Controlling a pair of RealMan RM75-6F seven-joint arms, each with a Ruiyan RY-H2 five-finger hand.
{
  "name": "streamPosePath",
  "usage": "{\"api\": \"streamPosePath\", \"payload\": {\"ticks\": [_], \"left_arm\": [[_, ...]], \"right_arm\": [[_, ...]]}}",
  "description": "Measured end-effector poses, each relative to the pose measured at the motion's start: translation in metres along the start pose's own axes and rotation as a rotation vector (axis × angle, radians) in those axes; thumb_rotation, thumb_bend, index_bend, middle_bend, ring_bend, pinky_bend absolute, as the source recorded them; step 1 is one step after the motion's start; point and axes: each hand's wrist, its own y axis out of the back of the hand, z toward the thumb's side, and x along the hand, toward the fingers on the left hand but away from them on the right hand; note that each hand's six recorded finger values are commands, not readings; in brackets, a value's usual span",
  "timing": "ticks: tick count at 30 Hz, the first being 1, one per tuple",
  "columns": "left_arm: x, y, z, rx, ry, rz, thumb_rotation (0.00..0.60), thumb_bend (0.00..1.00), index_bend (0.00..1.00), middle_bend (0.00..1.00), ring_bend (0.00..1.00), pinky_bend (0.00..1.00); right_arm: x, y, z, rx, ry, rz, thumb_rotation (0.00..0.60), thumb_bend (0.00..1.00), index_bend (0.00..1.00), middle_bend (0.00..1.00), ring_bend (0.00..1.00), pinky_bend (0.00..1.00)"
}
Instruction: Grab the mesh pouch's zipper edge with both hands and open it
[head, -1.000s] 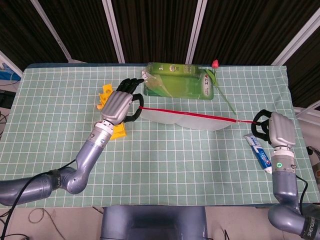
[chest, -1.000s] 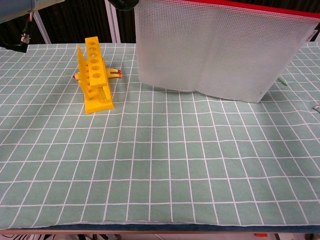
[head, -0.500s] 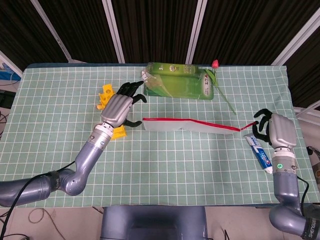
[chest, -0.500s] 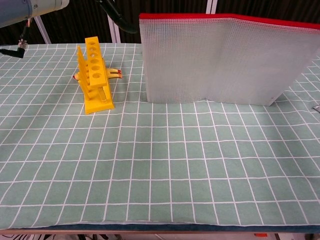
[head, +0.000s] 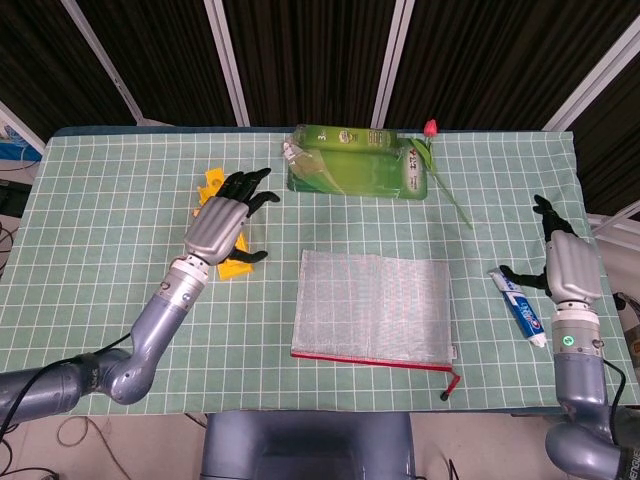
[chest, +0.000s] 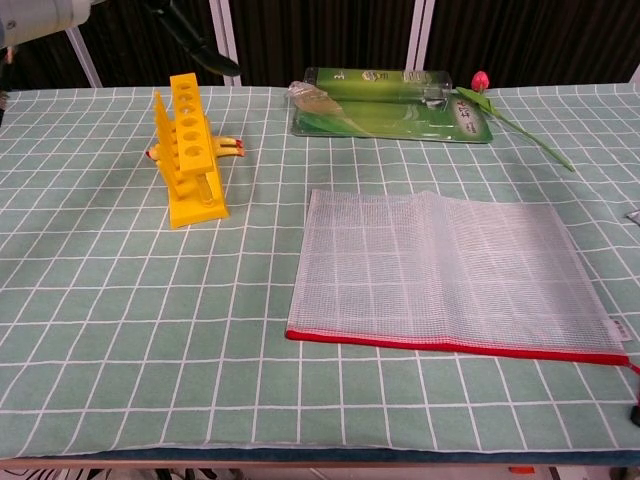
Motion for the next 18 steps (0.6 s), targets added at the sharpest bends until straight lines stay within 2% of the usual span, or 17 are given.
{"api": "streamPosePath", "payload": {"ticks": [3, 8, 14, 18], "left_arm": [[-0.019, 0.000, -0.017, 0.040, 0.019, 0.004, 0.600, 0.09, 0.17, 0.00, 0.00, 0.00], [-0.063, 0.002, -0.051, 0.105, 0.068, 0.013, 0.600, 0.09, 0.02, 0.00, 0.00, 0.00], [-0.134, 0.002, -0.096, 0.177, 0.157, 0.018, 0.600, 0.09, 0.00, 0.00, 0.00, 0.00], [-0.181, 0.002, -0.122, 0.222, 0.219, 0.048, 0.600, 0.08, 0.00, 0.00, 0.00, 0.00]], "right_arm": [[0.007, 0.002, -0.005, 0.020, 0.013, -0.003, 0.600, 0.17, 0.00, 0.11, 0.15, 0.31], [0.024, 0.006, -0.020, 0.081, 0.042, -0.014, 0.600, 0.12, 0.00, 0.01, 0.03, 0.26], [0.056, 0.013, -0.056, 0.169, 0.038, -0.034, 0.600, 0.09, 0.00, 0.00, 0.00, 0.23], [0.077, 0.019, -0.082, 0.182, 0.014, -0.065, 0.600, 0.08, 0.00, 0.00, 0.00, 0.23]]}}
